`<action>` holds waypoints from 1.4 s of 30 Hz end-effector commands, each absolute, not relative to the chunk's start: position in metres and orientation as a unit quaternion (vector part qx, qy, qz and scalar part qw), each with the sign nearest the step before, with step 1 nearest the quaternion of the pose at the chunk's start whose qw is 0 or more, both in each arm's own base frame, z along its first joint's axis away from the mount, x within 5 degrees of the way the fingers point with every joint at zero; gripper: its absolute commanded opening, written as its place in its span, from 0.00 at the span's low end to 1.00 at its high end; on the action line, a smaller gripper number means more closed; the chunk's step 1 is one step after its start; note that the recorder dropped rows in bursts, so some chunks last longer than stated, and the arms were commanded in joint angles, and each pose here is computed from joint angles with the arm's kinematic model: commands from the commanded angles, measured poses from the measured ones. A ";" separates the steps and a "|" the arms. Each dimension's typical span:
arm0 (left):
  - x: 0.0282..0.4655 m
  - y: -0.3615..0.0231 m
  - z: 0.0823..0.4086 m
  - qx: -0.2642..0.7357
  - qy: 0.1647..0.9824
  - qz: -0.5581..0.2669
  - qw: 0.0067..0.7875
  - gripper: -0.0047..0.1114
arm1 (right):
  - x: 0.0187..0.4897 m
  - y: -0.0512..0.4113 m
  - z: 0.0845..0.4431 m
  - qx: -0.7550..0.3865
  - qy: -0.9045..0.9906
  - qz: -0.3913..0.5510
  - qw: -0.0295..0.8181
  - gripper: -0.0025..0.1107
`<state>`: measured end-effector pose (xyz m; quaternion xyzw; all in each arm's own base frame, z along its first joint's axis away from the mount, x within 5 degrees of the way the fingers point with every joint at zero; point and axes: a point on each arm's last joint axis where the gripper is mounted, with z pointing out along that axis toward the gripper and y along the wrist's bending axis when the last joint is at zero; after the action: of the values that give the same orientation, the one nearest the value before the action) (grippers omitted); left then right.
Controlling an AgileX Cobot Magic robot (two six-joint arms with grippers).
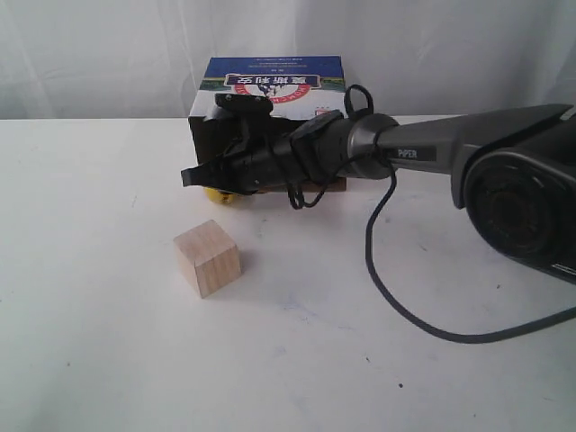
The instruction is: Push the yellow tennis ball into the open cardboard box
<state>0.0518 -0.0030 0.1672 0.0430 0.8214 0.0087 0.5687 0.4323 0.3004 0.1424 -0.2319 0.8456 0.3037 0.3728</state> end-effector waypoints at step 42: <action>0.052 -0.003 0.167 0.042 0.821 0.005 0.569 0.04 | 0.392 0.372 0.136 -0.256 0.833 0.326 0.366 0.02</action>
<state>0.0518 -0.0030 0.1672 0.0430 0.8214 0.0087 0.5687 0.3956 0.3623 0.1433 -0.2431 0.8358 0.3239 0.3708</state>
